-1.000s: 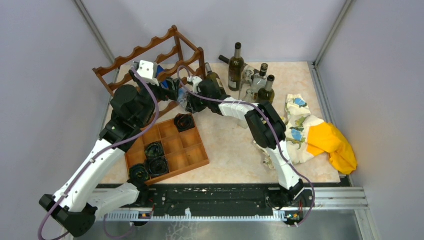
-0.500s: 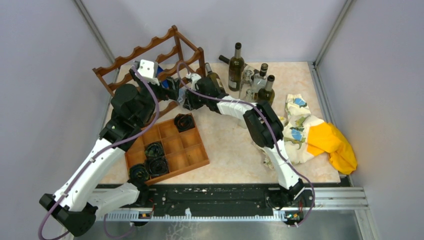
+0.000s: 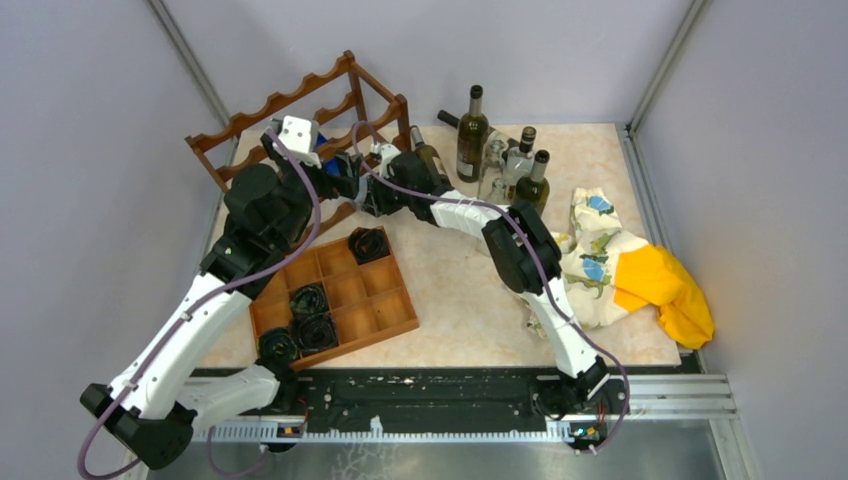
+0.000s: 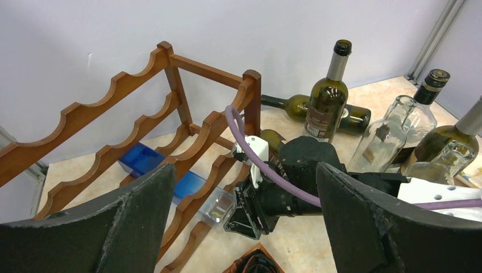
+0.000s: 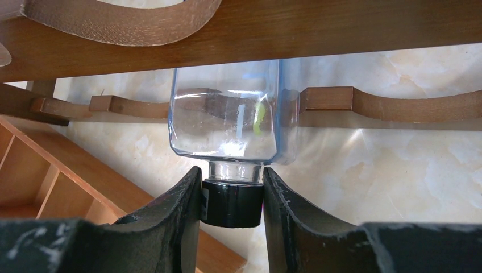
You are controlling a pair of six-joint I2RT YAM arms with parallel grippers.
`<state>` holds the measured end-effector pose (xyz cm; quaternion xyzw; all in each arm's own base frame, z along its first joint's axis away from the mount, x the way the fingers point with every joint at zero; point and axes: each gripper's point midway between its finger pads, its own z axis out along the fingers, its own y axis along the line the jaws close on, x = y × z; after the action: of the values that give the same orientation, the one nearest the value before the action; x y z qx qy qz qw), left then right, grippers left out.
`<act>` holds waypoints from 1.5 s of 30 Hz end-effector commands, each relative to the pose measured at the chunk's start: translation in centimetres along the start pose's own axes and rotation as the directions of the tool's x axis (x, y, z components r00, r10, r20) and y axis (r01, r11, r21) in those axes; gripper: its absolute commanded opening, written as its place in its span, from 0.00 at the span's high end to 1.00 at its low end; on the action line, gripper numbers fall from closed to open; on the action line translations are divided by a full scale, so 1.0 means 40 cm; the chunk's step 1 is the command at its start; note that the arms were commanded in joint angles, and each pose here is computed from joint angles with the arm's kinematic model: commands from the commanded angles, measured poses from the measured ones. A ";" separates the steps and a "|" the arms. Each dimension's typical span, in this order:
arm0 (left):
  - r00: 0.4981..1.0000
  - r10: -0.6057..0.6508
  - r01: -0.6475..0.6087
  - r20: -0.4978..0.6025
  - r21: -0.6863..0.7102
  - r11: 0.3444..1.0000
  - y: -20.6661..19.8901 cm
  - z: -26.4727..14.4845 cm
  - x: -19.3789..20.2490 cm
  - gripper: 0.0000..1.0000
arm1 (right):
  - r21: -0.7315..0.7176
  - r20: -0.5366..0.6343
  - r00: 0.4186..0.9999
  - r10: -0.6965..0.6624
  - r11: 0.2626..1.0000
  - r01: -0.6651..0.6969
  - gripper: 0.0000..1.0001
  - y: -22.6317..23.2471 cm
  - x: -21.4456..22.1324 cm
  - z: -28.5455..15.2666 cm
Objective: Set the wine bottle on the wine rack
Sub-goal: Place the wine bottle in the wine rack.
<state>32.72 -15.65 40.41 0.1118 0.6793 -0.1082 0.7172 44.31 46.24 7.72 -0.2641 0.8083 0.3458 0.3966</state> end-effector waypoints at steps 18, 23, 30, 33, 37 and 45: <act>0.995 -0.067 0.066 0.076 0.007 0.998 0.001 -0.018 -0.057 0.02 | -0.092 -0.028 0.992 -0.124 0.988 0.121 0.36 0.064 -0.015 -0.041; 0.993 -0.078 0.077 0.086 0.012 0.997 0.000 -0.026 -0.058 0.02 | -0.113 -0.042 0.987 -0.156 0.982 0.151 0.30 0.063 -0.029 -0.080; 0.987 -0.135 0.134 0.092 0.016 0.991 0.000 -0.043 -0.043 0.02 | -0.094 -0.081 0.978 -0.190 0.979 0.183 0.38 0.029 0.007 -0.101; 0.986 -0.142 0.141 0.093 0.016 0.990 0.000 -0.048 -0.042 0.02 | -0.075 -0.090 0.975 -0.202 0.978 0.196 0.45 0.013 0.014 -0.097; 0.985 -0.145 0.144 0.089 0.020 0.989 -0.001 -0.051 -0.041 0.02 | -0.067 -0.098 0.973 -0.209 0.977 0.203 0.61 0.001 0.022 -0.083; 0.985 -0.152 0.151 0.078 0.022 0.988 -0.001 -0.059 -0.037 0.02 | -0.058 -0.067 0.974 -0.219 0.975 0.215 0.87 -0.004 -0.008 -0.059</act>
<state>30.81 -15.01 41.26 0.0643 0.6625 -0.1604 0.7288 41.81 43.35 5.92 -0.3700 0.8010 0.3074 0.3563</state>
